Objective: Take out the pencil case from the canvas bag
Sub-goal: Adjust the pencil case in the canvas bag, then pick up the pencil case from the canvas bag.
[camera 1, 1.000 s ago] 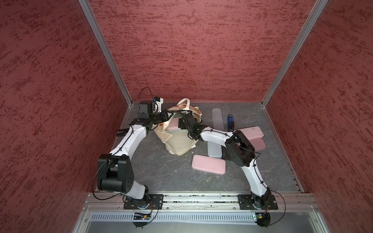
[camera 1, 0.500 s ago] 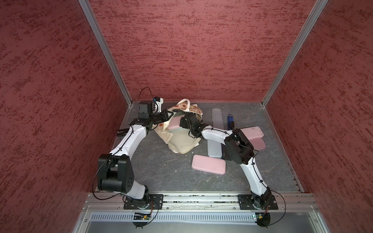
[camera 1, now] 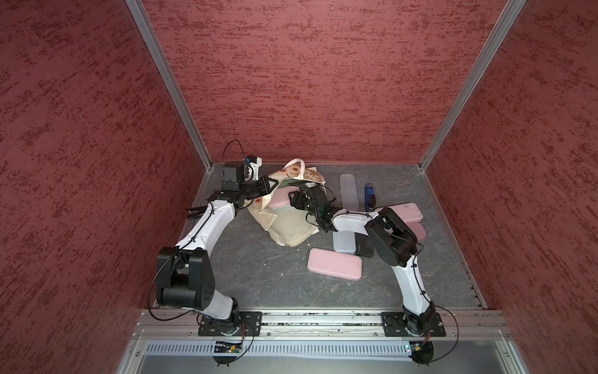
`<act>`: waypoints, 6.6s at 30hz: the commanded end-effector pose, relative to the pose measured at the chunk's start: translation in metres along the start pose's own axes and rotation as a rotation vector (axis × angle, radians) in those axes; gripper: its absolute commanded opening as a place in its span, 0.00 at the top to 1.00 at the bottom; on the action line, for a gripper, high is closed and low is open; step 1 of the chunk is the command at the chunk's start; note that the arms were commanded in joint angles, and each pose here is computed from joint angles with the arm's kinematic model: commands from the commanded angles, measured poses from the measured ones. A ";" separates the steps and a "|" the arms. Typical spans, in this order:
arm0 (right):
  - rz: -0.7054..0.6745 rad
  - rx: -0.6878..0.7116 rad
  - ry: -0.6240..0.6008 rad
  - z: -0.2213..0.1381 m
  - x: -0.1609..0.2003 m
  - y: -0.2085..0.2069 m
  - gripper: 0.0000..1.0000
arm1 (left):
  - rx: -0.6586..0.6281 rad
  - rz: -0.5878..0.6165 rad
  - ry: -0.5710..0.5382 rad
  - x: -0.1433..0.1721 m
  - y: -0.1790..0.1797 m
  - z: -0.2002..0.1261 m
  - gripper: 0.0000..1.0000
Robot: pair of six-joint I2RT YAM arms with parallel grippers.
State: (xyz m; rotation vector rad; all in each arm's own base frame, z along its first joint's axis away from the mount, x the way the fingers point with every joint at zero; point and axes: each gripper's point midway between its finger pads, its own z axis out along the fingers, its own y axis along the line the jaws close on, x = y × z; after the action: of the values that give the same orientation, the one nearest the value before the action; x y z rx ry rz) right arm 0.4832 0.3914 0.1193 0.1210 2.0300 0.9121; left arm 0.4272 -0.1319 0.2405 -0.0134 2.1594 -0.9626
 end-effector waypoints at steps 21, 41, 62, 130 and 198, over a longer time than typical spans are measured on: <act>0.138 -0.029 -0.101 -0.001 -0.052 0.008 0.26 | 0.012 -0.033 0.025 0.004 0.000 0.001 1.00; 0.128 0.158 -0.064 0.026 -0.042 -0.039 0.20 | 0.013 -0.039 0.031 0.006 0.002 0.003 1.00; 0.078 -0.192 -0.015 -0.004 -0.032 0.028 0.30 | 0.021 -0.048 0.047 0.010 0.001 0.009 1.00; 0.376 -0.141 0.145 -0.003 0.042 -0.005 0.21 | 0.019 -0.034 0.039 0.008 -0.003 0.005 1.00; 0.051 -0.284 -0.114 -0.182 0.004 0.104 0.86 | -0.023 -0.037 -0.006 -0.004 0.009 -0.007 1.00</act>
State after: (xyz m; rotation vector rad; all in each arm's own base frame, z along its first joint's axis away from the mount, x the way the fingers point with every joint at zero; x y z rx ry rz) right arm 0.3198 0.3749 0.2127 0.0712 1.8822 1.1974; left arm 0.4272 -0.1265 0.2319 -0.0579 2.1918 -0.9697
